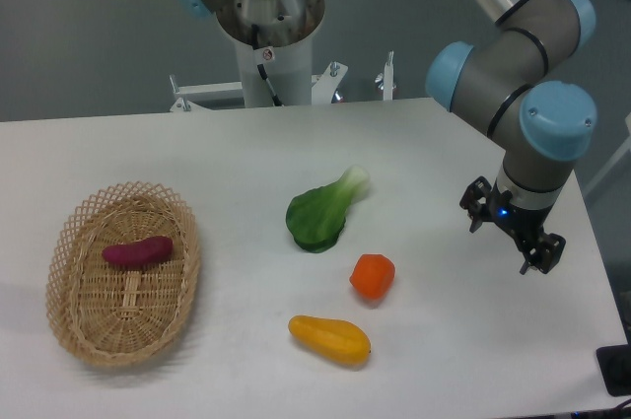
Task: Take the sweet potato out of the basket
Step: 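Move the open gripper over to the wicker basket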
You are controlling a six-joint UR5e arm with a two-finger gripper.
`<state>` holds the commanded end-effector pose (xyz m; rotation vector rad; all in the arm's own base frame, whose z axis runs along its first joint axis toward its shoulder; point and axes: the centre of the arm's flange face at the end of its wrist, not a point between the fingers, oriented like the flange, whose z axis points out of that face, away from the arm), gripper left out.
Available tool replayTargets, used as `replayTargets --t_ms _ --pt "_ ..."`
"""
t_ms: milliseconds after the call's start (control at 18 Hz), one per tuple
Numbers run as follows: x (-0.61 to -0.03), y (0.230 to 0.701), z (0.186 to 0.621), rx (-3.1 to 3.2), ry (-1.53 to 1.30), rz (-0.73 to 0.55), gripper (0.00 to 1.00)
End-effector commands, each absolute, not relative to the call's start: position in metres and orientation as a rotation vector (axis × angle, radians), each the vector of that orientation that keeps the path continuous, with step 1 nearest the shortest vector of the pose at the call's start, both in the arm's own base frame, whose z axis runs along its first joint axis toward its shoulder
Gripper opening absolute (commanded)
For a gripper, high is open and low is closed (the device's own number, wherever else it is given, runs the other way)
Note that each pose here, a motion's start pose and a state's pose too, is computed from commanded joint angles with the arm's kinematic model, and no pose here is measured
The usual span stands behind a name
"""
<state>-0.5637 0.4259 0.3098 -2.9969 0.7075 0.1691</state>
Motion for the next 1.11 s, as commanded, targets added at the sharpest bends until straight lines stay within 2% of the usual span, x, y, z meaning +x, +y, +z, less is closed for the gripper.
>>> replayTargets --t_ms 222,722,1111 --pt "-0.547 0.447 0.311 -2.988 0.751 0.171 1.00" --pt "-0.491 0.499 0.312 -3.004 0.584 0.141 1.00" --pt "-0.381 0.572 0.311 -2.993 0.504 0.116 1.00"
